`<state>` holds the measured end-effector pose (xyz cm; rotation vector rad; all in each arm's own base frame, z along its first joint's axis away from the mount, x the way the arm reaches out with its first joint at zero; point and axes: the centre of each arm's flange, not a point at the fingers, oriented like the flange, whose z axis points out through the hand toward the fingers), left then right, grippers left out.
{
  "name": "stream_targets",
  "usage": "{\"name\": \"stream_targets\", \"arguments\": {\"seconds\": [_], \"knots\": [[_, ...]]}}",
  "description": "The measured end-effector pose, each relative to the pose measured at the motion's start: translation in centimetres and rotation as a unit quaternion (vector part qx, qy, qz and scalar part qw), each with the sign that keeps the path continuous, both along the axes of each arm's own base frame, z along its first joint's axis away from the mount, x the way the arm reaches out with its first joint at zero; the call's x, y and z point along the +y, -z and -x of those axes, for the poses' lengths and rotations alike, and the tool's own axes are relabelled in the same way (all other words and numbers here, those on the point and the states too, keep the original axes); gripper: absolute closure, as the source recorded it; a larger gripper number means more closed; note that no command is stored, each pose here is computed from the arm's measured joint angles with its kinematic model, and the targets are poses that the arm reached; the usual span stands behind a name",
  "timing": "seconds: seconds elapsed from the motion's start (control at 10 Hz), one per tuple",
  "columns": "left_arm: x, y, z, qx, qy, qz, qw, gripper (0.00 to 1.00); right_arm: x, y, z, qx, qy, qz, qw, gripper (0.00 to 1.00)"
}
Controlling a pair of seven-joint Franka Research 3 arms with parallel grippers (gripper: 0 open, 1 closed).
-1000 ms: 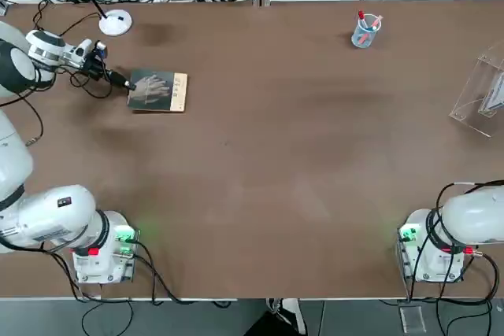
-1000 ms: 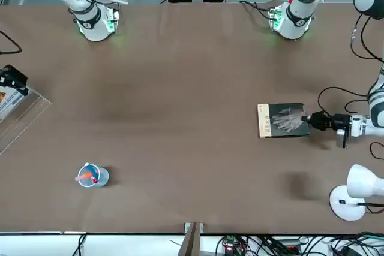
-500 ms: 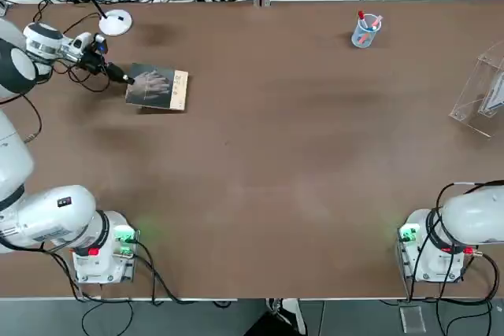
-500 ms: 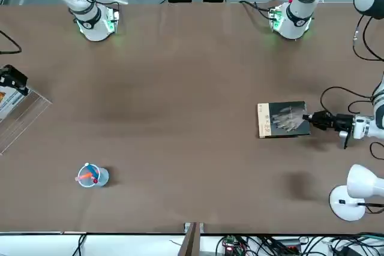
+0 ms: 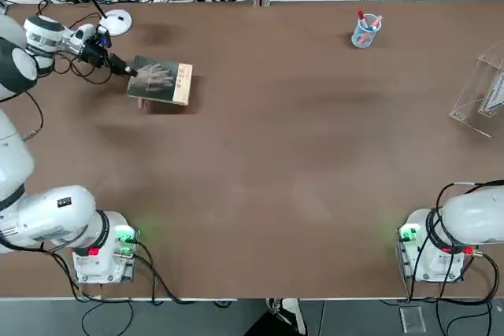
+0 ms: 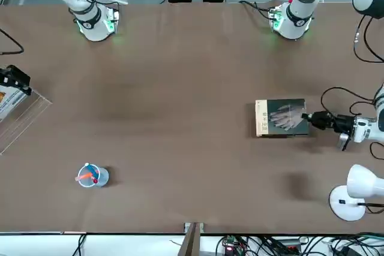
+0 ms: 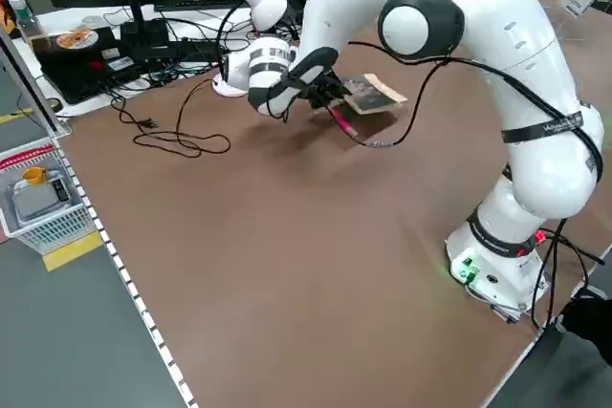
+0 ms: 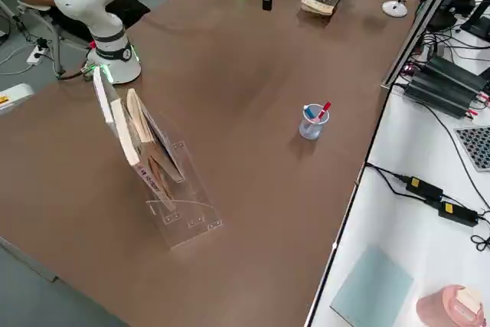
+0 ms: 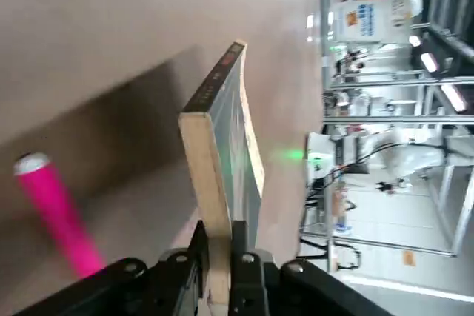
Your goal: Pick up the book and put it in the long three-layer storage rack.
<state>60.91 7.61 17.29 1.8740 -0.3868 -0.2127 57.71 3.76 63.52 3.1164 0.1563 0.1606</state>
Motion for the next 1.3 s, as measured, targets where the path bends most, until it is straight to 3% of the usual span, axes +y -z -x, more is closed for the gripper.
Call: {"name": "stream_targets", "arguments": {"seconds": [0.7, 1.3], "knots": [[-7.4, -4.8, -3.0, 0.037, -0.006, 0.070, 0.997, 1.00, 0.2, 0.7, 0.1, 0.013, 0.000, -0.012, 1.000, 0.00], [-14.3, -8.6, -5.1, 0.059, -0.011, 0.100, 0.993, 1.00, 0.4, 2.1, 0.6, 0.047, 0.010, -0.069, 0.996, 0.00]]}}
